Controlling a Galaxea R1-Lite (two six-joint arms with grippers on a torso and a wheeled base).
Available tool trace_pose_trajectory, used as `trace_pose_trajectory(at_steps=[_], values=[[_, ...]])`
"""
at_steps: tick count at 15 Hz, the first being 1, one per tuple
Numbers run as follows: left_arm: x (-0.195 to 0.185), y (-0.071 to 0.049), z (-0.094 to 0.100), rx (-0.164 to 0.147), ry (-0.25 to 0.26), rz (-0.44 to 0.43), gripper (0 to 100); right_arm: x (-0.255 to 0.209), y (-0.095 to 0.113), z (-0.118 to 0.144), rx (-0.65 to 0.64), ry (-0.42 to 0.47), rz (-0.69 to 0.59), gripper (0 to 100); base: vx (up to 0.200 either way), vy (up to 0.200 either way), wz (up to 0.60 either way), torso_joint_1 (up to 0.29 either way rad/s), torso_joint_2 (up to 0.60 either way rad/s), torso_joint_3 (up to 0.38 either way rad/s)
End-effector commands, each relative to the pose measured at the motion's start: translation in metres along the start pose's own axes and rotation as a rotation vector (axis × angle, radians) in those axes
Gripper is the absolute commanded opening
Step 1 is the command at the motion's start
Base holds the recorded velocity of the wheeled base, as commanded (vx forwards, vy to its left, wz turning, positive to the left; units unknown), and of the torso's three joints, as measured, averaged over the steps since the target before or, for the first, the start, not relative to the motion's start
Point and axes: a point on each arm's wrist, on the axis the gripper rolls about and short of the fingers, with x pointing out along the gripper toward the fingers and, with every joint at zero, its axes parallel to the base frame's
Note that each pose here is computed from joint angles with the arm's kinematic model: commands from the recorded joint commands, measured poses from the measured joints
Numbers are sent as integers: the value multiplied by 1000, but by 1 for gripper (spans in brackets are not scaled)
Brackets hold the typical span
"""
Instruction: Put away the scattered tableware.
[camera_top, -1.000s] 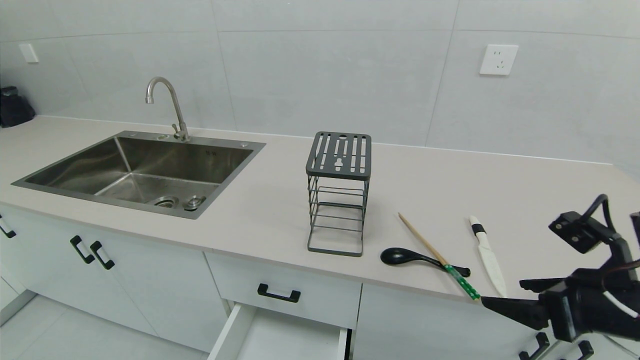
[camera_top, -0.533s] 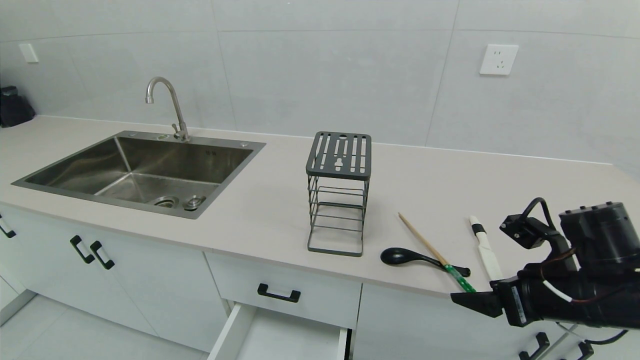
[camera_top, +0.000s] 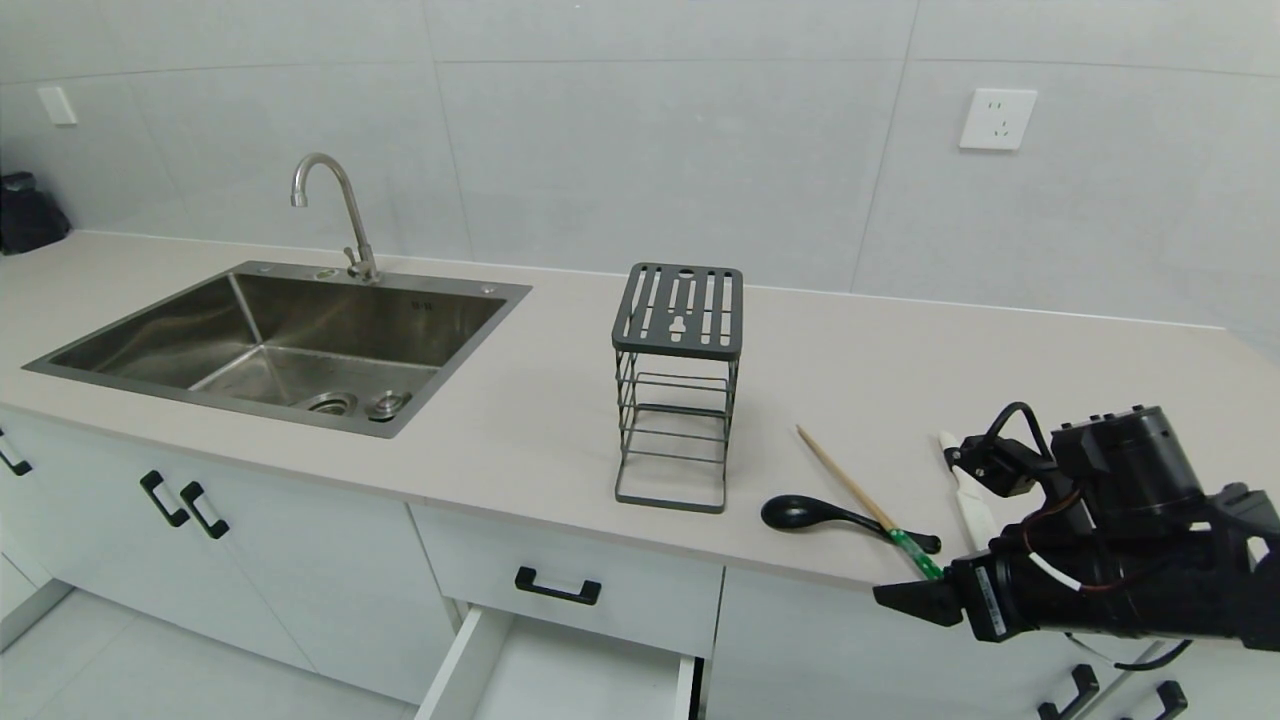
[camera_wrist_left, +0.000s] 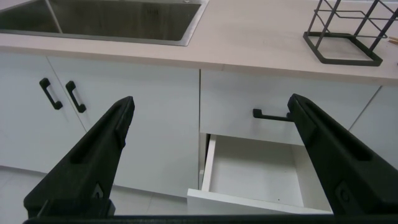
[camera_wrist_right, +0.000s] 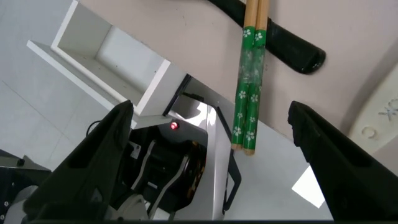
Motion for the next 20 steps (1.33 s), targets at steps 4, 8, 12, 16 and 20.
trace_pose_trajectory(at_steps=[4,8,12,16,20], values=[[0,0,0,0,1,0,100,8,4,0,-11,23,11,100,0,0,0,0,0,0],[0,0,0,0,1,0,100,19,3,6,-23,-13,1,100,0,0,0,0,0,0],[0,0,0,0,1,0,100,24,11,5,10,-12,-11,100,0,0,0,0,0,0],[0,0,0,0,1,0,100,26,12,8,33,-25,-53,0,0,0,0,0,0,0],[0,0,0,0,1,0,100,37,8,8,90,-9,-151,0,0,0,0,0,0,0]])
